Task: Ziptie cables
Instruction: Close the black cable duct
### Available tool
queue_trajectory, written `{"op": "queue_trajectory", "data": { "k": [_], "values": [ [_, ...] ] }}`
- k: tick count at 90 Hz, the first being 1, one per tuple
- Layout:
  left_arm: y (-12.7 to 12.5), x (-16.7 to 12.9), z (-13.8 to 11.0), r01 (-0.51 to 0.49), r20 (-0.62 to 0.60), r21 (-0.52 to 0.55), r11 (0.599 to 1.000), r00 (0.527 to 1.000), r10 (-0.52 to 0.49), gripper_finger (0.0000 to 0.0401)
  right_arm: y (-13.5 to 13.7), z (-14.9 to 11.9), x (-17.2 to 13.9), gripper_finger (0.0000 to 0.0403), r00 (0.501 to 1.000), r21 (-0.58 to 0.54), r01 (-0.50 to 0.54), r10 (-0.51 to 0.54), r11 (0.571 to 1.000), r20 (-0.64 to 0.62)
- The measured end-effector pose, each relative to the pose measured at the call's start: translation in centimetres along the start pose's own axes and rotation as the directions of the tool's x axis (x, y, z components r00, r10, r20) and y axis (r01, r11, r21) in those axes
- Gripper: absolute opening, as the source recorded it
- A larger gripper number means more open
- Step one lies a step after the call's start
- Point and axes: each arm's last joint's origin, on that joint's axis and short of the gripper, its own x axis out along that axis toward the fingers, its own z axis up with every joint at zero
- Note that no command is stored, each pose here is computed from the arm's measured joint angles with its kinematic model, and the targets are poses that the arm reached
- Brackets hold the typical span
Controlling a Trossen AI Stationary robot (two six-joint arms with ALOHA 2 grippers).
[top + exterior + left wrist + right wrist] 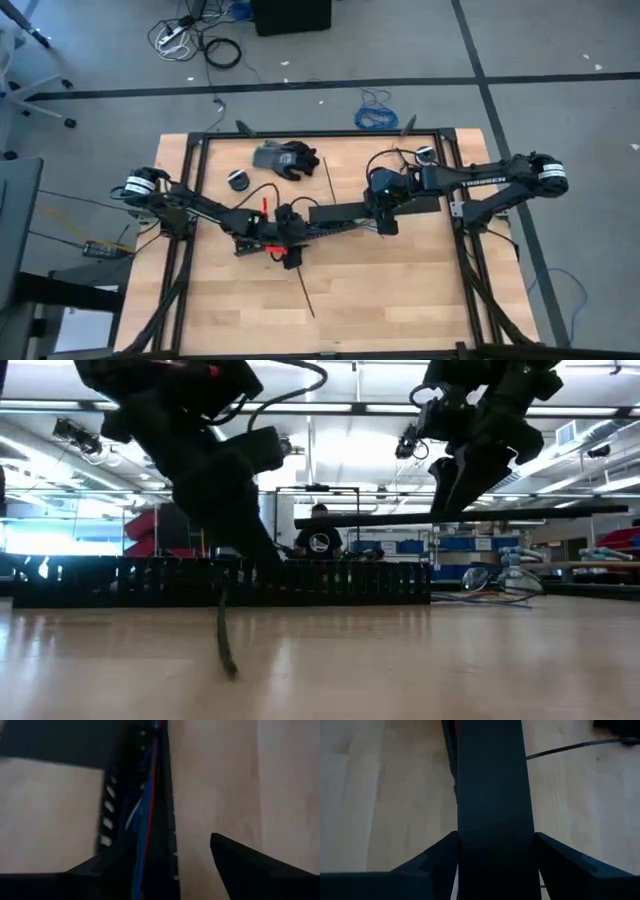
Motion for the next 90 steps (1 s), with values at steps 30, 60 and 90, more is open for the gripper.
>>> {"op": "queue_trajectory", "data": {
  "k": [30, 60, 90],
  "values": [
    [-0.3, 0.6, -0.6, -0.035, -0.034, -0.024, 0.999, 0.999, 0.034, 0.0080, -0.3, -0.3, 0.0, 0.0232, 1.000, 0.010, 0.004, -0.003, 1.000, -0.031],
    [-1.4, -0.3, -1.3, 0.024, -0.127, -0.053, 0.998, 0.991, -0.031, 0.0005, 0.1, -0.6, 0.0, 0.0232, 0.997, 0.022, -0.047, 0.048, 0.999, -0.057],
    [-2.7, -3.0, -2.8, 0.048, -0.252, -0.065, 0.997, 0.966, -0.063, 0.0002, 2.3, -0.4, 0.2, 0.0234, 0.985, -0.011, -0.163, 0.162, 0.987, -0.053]
  ]
}}
